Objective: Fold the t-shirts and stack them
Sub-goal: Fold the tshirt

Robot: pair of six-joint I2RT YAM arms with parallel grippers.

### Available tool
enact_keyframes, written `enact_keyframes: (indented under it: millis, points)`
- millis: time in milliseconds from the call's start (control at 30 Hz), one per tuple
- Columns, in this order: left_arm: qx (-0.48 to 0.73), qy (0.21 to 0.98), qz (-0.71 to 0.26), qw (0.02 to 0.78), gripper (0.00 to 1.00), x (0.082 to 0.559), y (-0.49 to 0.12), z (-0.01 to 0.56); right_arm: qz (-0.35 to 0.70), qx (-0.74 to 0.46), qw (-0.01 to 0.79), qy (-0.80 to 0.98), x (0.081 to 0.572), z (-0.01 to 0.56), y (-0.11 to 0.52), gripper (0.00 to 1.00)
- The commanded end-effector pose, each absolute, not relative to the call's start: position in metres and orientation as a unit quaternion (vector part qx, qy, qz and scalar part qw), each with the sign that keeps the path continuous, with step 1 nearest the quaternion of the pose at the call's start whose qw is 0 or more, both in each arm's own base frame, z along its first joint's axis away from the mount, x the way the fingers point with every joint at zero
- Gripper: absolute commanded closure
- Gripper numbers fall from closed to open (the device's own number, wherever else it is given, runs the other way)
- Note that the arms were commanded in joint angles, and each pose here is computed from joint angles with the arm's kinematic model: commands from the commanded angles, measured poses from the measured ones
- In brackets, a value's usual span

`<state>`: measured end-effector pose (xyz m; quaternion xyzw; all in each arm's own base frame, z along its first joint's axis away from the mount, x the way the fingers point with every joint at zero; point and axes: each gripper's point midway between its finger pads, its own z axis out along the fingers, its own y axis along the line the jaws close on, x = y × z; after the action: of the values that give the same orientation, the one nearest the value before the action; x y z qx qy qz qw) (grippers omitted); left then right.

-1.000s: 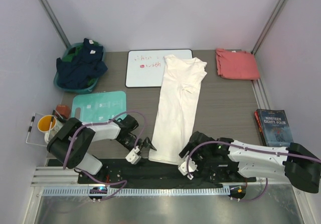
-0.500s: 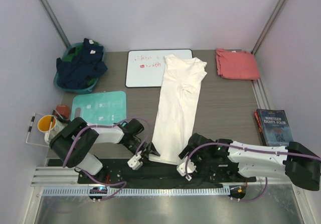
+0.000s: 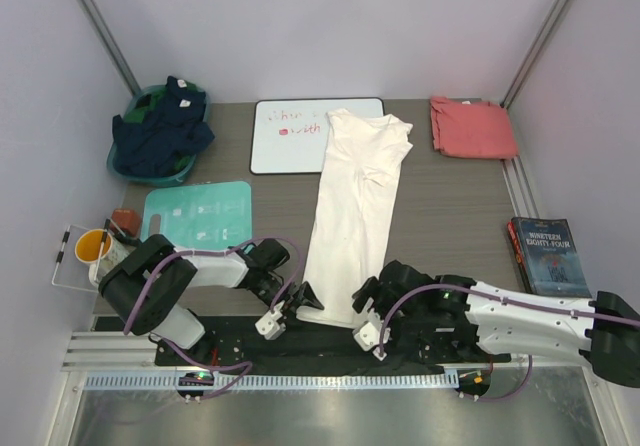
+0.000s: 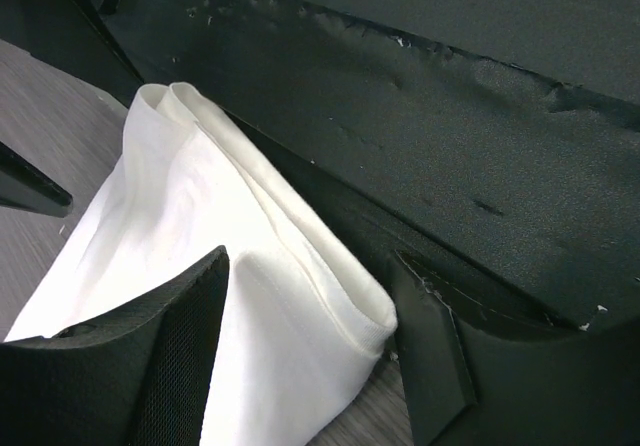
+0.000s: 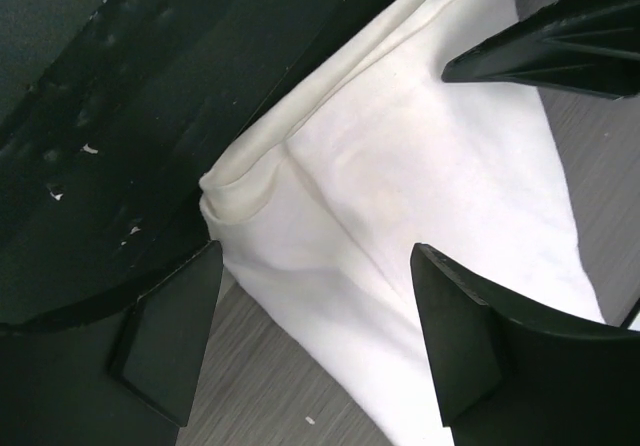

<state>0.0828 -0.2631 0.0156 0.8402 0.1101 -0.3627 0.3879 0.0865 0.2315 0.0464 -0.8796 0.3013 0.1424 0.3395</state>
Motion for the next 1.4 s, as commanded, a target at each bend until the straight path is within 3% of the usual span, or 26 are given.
enact_keyframes:
  millis: [0, 100, 667, 1167, 1367]
  points:
    - [0.856, -0.053, -0.229, 0.46, 0.35, 0.112, -0.283, 0.028, 0.157, -0.879, 0.359, 0.273, 0.083, 0.061, 0.245, 0.22]
    - [0.857, -0.051, -0.225, 0.461, 0.36, 0.114, -0.284, 0.028, 0.155, -0.88, 0.349, 0.281, 0.086, 0.055, 0.248, 0.26]
    - [0.862, -0.037, -0.208, 0.461, 0.39, 0.123, -0.286, 0.027, 0.166, -0.882, 0.336, 0.286, 0.083, 0.038, 0.248, 0.27]
    - [0.862, -0.027, -0.196, 0.467, 0.41, 0.128, -0.287, 0.029, 0.185, -0.892, 0.299, 0.284, 0.07, 0.033, 0.238, 0.23]
    - [0.863, -0.023, -0.194, 0.466, 0.41, 0.129, -0.287, 0.029, 0.176, -0.883, 0.315, 0.299, 0.078, 0.03, 0.25, 0.34]
